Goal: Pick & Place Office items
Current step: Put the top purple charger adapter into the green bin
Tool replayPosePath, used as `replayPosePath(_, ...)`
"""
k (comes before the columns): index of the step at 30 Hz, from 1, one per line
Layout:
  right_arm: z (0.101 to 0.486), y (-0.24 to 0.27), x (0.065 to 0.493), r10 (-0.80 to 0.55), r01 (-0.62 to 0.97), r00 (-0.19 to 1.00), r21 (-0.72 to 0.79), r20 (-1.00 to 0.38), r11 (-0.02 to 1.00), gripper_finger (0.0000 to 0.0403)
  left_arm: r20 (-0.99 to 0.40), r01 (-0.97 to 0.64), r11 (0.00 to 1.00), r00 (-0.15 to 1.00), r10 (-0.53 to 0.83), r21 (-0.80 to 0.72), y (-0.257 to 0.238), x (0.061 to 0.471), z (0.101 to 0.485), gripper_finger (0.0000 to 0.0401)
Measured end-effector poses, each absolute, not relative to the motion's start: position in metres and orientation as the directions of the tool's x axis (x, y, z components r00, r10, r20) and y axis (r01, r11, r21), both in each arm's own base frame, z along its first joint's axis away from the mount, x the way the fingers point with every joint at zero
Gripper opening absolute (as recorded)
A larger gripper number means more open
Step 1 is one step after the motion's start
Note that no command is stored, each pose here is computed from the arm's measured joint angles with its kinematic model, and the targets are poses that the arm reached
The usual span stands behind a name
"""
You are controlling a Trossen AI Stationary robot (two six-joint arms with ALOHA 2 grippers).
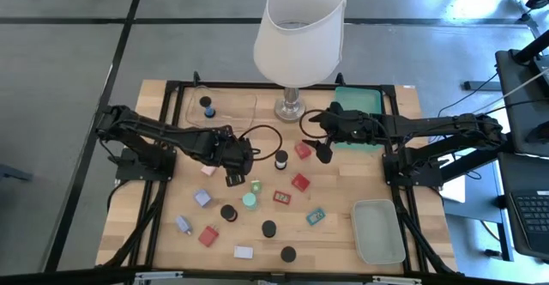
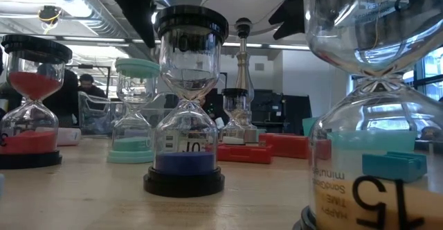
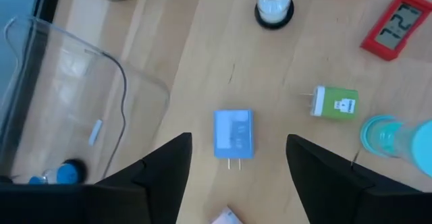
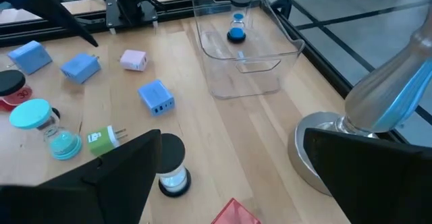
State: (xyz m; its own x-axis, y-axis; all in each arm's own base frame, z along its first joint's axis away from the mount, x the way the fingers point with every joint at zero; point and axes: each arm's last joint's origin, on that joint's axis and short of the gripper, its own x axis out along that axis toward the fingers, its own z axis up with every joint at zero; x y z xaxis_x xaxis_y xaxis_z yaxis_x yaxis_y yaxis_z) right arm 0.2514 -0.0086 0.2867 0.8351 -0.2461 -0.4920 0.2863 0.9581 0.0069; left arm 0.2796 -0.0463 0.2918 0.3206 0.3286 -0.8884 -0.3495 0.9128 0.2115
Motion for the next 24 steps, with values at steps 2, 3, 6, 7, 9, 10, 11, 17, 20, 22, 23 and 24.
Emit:
replayPosePath(2, 0.287, -0.009, 0.251, -0.246, 0.286, 0.835, 0.007, -0.492, 0.958, 0.0365, -0.890, -0.370, 0.907, 0.320, 0.326, 0.199, -0.046, 0.280, 0.292, 0.0249)
replayPosePath(3, 0.287, -0.009, 0.251, -0.246, 0.286, 0.835, 0.007, -0.492, 0.958, 0.0365, -0.890, -0.381, 0.904, 0.320, 0.326, 0.195, -0.046, 0.280, 0.292, 0.0253)
replayPosePath(6, 0.287, -0.009, 0.251, -0.246, 0.286, 0.835, 0.007, -0.492, 0.958, 0.0365, -0.893, -0.406, 0.894, 0.307, 0.328, 0.188, -0.047, 0.282, 0.288, 0.0265)
replayPosePath(7, 0.287, -0.009, 0.251, -0.246, 0.286, 0.835, 0.006, -0.492, 0.958, 0.0365, -0.896, -0.410, 0.893, 0.302, 0.326, 0.187, -0.048, 0.284, 0.286, 0.0268)
replayPosePath(9, 0.287, -0.009, 0.251, -0.246, 0.286, 0.835, 0.007, -0.492, 0.958, 0.0365, -0.901, -0.405, 0.893, 0.287, 0.326, 0.194, -0.050, 0.286, 0.281, 0.0273)
replayPosePath(10, 0.287, -0.009, 0.251, -0.246, 0.287, 0.835, 0.006, -0.492, 0.958, 0.0365, -0.903, -0.396, 0.896, 0.280, 0.326, 0.200, -0.052, 0.288, 0.278, 0.0275)
replayPosePath(11, 0.287, -0.009, 0.251, -0.246, 0.286, 0.835, 0.006, -0.492, 0.958, 0.0365, -0.904, -0.381, 0.900, 0.272, 0.329, 0.213, -0.054, 0.289, 0.275, 0.0276)
replayPosePath(17, 0.287, -0.009, 0.252, -0.247, 0.287, 0.835, 0.006, -0.491, 0.958, 0.0365, -0.916, -0.187, 0.935, 0.215, 0.339, 0.302, -0.062, 0.298, 0.257, 0.0272)
replayPosePath(20, 0.287, -0.009, 0.252, -0.247, 0.287, 0.836, 0.006, -0.490, 0.958, 0.0365, -0.928, -0.120, 0.943, 0.175, 0.328, 0.311, -0.064, 0.299, 0.251, 0.0270)
replayPosePath(22, 0.287, -0.009, 0.252, -0.248, 0.288, 0.836, 0.006, -0.490, 0.958, 0.0365, -0.926, -0.105, 0.940, 0.165, 0.338, 0.325, -0.063, 0.297, 0.246, 0.0269)
replayPosePath(23, 0.287, -0.009, 0.252, -0.249, 0.288, 0.836, 0.006, -0.490, 0.957, 0.0365, -0.924, -0.101, 0.939, 0.169, 0.342, 0.329, -0.062, 0.294, 0.243, 0.0269)
replayPosePath(24, 0.287, -0.009, 0.252, -0.249, 0.288, 0.836, 0.006, -0.489, 0.957, 0.0365, -0.922, -0.101, 0.938, 0.176, 0.346, 0.332, -0.062, 0.290, 0.238, 0.0269)
